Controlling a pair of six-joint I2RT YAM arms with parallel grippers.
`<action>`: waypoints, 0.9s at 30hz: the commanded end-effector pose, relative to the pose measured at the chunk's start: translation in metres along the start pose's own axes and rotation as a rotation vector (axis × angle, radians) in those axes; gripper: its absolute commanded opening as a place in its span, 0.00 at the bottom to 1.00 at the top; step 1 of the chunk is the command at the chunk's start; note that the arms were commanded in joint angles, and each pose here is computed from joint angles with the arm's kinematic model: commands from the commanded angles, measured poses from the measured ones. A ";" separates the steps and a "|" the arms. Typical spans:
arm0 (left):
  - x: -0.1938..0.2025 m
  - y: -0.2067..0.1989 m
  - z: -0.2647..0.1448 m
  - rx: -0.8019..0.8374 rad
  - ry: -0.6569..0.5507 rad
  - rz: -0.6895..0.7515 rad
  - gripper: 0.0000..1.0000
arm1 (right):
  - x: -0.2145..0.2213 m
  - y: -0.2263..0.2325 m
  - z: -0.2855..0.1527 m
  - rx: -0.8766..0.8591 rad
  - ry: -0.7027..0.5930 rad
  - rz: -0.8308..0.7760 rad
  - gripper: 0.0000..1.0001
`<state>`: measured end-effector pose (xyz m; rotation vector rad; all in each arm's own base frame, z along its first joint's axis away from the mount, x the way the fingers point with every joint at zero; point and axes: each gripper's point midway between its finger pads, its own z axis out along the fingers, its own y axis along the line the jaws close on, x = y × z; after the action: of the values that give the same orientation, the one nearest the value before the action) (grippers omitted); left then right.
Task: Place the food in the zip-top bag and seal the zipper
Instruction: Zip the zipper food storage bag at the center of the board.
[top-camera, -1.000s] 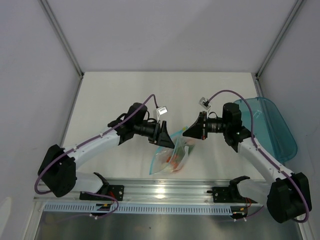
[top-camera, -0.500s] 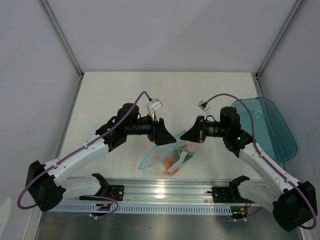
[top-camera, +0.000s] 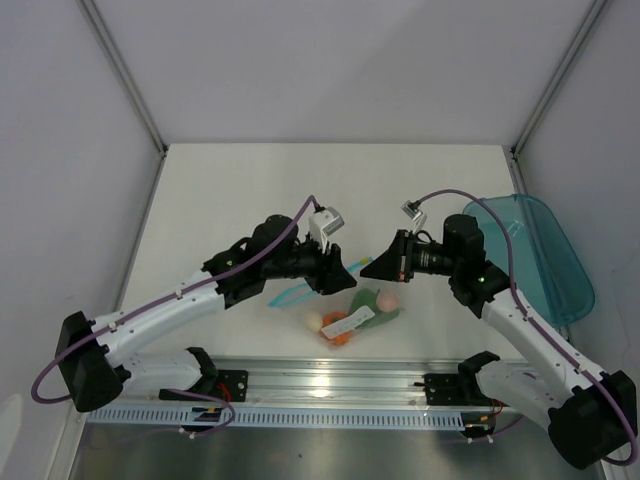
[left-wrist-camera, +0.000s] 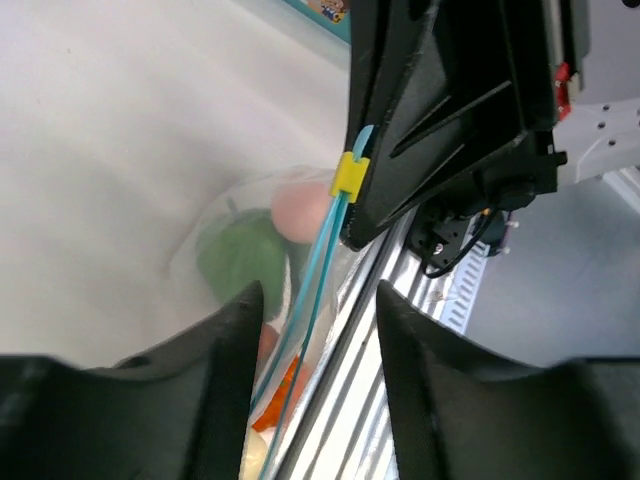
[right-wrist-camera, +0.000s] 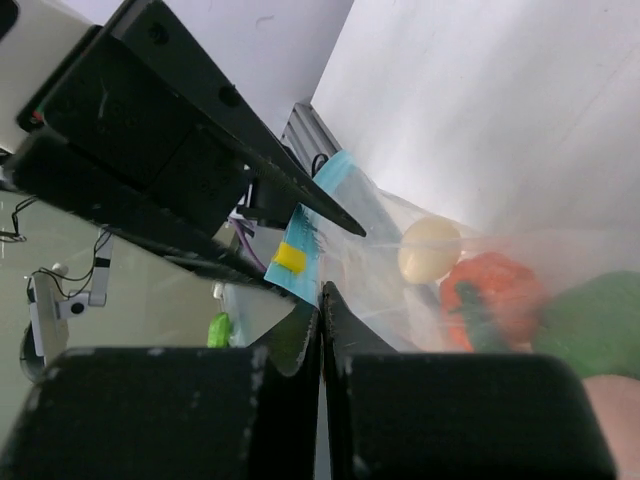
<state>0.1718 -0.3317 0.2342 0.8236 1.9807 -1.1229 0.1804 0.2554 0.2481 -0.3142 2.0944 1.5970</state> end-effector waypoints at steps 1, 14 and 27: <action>0.001 0.007 0.001 -0.035 0.013 0.034 0.44 | -0.011 0.026 -0.005 -0.055 -0.031 -0.024 0.00; 0.008 0.008 0.003 -0.021 0.052 0.007 0.01 | 0.010 0.016 -0.011 -0.060 0.045 -0.181 0.29; 0.015 -0.002 -0.001 0.090 0.065 -0.029 0.01 | 0.004 0.009 -0.004 -0.090 0.031 -0.248 0.00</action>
<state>0.1672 -0.3260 0.2112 0.8719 2.0678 -1.1489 0.1688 0.2529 0.2451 -0.5585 1.9978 1.5494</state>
